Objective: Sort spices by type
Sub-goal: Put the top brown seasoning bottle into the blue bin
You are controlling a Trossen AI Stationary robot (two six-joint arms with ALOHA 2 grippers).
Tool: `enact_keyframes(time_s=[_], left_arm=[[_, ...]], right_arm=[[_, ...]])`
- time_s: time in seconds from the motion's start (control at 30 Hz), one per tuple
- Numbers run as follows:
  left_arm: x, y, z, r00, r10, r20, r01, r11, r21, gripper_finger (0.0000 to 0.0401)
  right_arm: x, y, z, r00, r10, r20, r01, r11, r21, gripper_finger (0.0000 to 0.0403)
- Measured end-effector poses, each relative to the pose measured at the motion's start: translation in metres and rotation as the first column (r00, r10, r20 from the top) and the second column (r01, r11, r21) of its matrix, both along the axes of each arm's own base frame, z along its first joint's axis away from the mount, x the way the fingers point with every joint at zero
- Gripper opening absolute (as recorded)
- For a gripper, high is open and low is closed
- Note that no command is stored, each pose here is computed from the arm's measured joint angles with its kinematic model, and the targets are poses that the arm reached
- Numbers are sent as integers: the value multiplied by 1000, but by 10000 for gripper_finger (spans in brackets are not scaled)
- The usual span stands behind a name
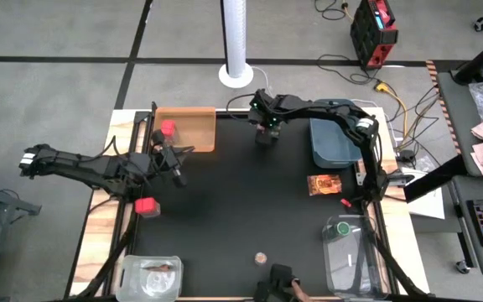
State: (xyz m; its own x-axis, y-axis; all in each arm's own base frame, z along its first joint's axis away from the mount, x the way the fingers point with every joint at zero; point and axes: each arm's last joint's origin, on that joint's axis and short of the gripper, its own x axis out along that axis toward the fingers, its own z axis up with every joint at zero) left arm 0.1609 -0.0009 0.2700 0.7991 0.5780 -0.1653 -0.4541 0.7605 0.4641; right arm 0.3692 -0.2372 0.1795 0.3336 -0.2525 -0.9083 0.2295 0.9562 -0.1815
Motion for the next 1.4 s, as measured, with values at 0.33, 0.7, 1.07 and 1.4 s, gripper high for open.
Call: enact_keyframes(time_s=[0.33,0.7,1.07,1.4], left_arm=[[0,0,0,1000,0,-1,0,1000,0,0],[0,0,0,1000,0,-1,0,1000,0,0],[0,0,0,1000,0,-2,0,1000,0,0],[0,0,0,1000,-1,-3,1,1000,3,0]], right_arm=[[0,1,0,1000,22,-2,-22,1000,0,213],[-2,-4,0,999,54,-7,-54,998,-22,225],[-3,-9,1,994,108,-18,-109,993,-53,265],[2,2,0,983,186,-4,-186,982,-18,248]])
